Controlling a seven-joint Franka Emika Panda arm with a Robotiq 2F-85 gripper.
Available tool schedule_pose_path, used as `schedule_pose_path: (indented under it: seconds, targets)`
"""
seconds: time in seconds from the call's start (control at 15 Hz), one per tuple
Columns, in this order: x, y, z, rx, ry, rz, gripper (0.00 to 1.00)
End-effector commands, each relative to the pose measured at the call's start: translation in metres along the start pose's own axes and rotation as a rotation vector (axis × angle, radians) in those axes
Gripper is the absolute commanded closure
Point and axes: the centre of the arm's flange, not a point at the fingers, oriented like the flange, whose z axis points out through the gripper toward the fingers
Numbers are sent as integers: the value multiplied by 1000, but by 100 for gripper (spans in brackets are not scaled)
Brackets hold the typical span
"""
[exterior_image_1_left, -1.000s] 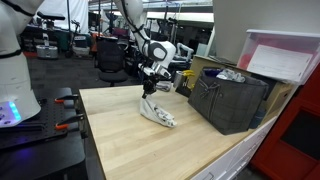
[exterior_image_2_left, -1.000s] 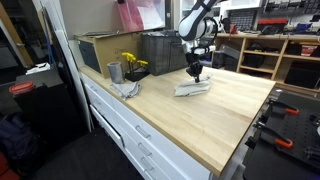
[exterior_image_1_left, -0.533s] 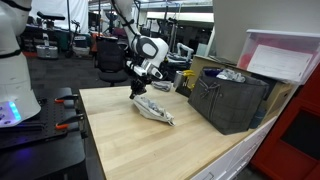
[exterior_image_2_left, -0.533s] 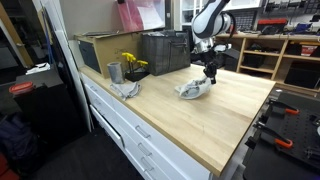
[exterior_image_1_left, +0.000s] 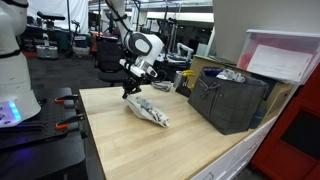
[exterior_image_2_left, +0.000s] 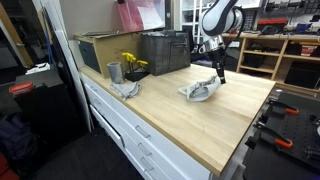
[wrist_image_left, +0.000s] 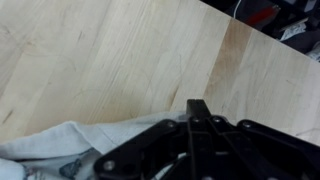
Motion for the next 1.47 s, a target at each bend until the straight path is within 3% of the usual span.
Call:
schedule_pose_path:
  seconds: [0.0, 0.2, 0.27, 0.33, 0.47, 0.8, 1.0, 1.4]
  targets:
    - [-39, -21, 0, 22, 46, -38, 100]
    - [-48, -31, 7, 46, 79, -128, 100]
    - [-50, -36, 9, 49, 81, -169, 74]
    - [-51, -39, 10, 53, 87, -198, 73]
    - [-52, -42, 10, 66, 105, -210, 60]
    - [-36, -23, 2, 68, 155, -71, 22]
    - [-10, -4, 1, 52, 177, 14, 1]
    - [56, 20, -6, 58, 198, 195, 0]
